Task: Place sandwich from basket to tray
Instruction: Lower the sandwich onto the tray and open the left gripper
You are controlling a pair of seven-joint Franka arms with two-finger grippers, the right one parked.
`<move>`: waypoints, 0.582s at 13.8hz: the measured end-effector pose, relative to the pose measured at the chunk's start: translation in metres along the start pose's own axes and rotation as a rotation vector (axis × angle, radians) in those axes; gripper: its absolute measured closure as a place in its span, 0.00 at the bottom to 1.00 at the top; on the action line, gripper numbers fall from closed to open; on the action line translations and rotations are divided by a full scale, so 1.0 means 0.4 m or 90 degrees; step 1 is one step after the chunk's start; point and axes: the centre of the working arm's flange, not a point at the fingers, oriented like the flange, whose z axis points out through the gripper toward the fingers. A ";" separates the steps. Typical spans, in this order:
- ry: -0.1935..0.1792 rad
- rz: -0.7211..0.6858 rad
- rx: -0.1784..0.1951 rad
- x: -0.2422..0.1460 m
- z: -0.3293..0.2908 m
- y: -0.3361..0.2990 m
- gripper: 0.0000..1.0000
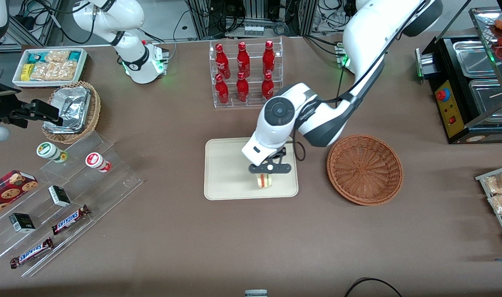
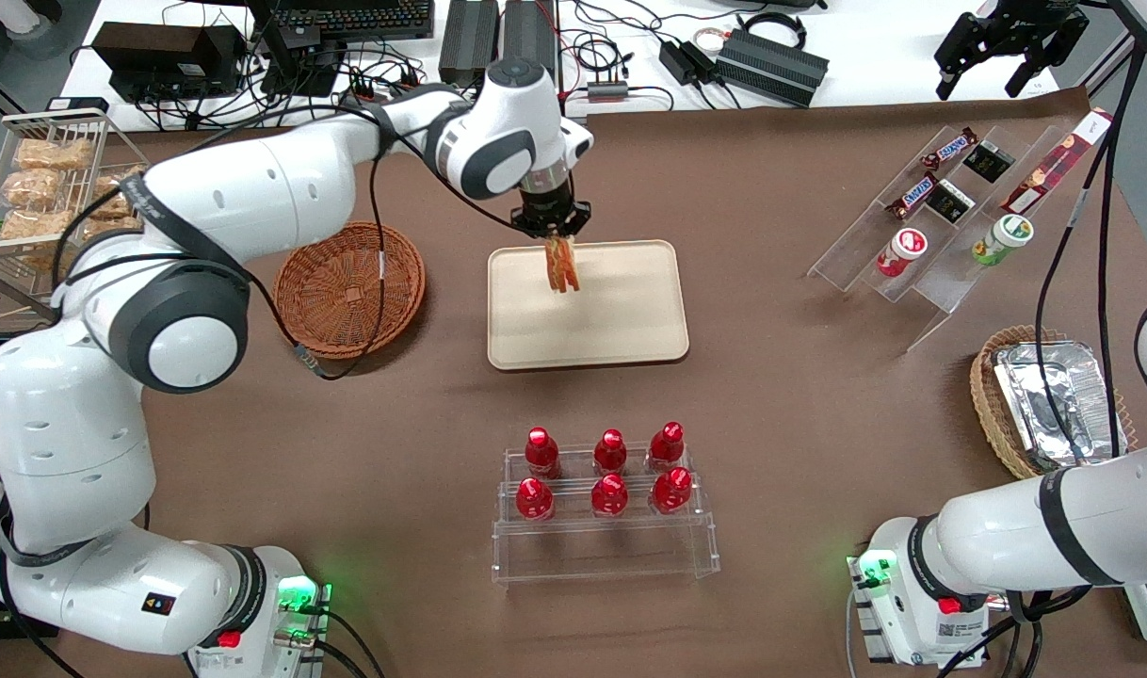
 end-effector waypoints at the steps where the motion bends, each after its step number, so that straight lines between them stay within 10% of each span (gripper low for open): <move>1: -0.002 0.011 0.002 -0.012 0.034 0.017 0.85; 8: -0.017 0.043 0.010 -0.043 0.190 0.048 0.85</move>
